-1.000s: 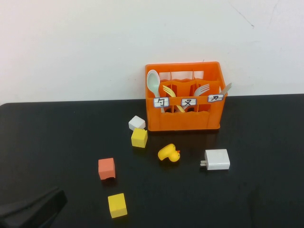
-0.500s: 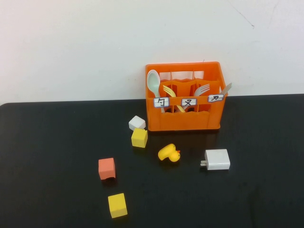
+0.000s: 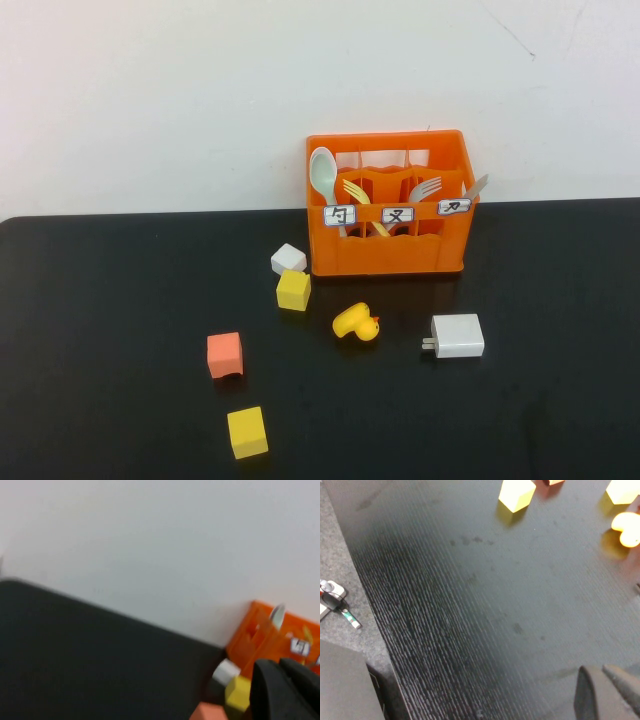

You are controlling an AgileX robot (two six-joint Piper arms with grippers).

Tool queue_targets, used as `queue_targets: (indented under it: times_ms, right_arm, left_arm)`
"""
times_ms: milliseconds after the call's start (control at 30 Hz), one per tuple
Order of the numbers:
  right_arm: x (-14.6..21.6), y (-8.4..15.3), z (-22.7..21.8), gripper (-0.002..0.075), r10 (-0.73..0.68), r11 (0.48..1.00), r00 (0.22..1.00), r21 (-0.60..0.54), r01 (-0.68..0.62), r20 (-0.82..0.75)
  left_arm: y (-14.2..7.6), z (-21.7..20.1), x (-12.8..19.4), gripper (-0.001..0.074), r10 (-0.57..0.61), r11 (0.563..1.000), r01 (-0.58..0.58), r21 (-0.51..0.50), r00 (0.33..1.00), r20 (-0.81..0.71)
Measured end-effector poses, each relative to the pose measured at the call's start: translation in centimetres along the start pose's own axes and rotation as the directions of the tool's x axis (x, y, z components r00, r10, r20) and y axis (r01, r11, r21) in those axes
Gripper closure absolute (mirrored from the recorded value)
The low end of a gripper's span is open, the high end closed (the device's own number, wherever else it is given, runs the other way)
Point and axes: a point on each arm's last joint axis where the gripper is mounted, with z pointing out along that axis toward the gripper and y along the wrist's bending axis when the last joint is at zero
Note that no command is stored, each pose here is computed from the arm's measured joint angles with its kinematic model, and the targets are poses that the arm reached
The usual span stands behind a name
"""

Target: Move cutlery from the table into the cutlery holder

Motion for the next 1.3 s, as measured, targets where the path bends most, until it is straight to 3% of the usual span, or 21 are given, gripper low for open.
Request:
queue_targets:
  times_ms: [267,533,1033,1300]
  right_arm:
    - [0.0,0.0,0.0,0.0728,0.000,1.000,1.000,0.000,0.000,0.000]
    - [0.0,0.0,0.0,0.0728,0.000,1.000,1.000,0.000,0.000,0.000]
    - [0.0,0.0,0.0,0.0728,0.000,1.000,1.000,0.000,0.000,0.000]
    - [0.0,0.0,0.0,0.0728,0.000,1.000,1.000,0.000,0.000,0.000]
  left_arm:
    - [0.4,-0.1,1.0,0.0736,0.052,0.998,-0.057,-0.040,0.992,-0.117]
    - [0.6,-0.3,2.2,0.0736,0.033,0.997,-0.050,-0.060,0.967,-0.253]
    - [0.6,-0.4,2.3,0.0736,0.028,0.997,-0.044,-0.060,0.965,-0.259]
    - [0.5,-0.4,2.4,0.0736,0.251,0.966,-0.258,0.012,0.929,-0.271]
